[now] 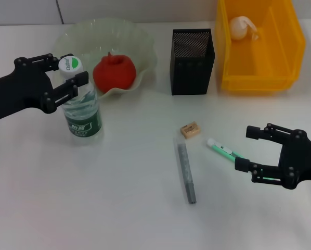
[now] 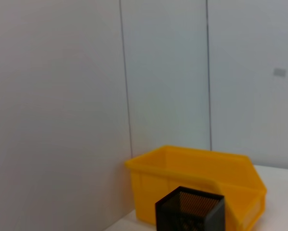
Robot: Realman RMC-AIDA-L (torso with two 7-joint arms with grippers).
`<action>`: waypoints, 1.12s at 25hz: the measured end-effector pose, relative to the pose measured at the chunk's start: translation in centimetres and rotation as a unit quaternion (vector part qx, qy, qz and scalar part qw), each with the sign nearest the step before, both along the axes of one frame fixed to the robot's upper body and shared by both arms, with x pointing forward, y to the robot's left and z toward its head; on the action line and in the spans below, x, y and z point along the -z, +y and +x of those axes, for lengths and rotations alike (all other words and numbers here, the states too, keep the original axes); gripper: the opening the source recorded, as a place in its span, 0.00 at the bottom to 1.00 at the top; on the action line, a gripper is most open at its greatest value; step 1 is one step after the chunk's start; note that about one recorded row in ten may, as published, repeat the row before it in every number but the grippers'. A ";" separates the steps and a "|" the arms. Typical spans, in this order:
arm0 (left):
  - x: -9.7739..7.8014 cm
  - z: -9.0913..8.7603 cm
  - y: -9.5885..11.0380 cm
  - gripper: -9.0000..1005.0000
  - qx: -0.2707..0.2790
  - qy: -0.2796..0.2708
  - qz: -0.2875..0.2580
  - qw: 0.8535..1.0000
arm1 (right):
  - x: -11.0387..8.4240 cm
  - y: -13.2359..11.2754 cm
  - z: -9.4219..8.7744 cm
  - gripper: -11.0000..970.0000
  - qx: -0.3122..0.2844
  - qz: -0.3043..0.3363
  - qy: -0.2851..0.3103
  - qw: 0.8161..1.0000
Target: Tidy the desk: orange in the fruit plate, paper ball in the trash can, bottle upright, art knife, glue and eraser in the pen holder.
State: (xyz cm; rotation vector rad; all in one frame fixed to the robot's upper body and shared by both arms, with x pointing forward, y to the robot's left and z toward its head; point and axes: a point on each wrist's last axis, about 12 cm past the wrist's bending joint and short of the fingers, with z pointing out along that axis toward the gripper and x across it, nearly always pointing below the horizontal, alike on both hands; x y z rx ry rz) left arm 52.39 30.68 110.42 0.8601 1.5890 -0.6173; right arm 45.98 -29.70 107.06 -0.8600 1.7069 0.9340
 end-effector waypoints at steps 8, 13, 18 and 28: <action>-0.3 0.0 0.3 0.53 -0.013 -0.005 -0.017 1.000 | -0.1 0.0 0.1 0.85 0.001 0.001 0.003 1.000; -2.3 -1.0 1.5 0.73 -0.021 -0.039 -0.036 0.998 | -1.4 -1.1 0.6 0.85 0.025 0.009 0.014 1.000; -3.1 -4.0 1.4 0.81 0.028 -0.061 -0.035 0.997 | -5.0 -2.9 1.4 0.85 0.043 -0.025 0.050 0.997; 4.1 -6.6 -4.2 0.81 0.189 0.030 -0.045 0.981 | -13.7 2.0 5.7 0.84 0.043 -0.290 0.180 0.939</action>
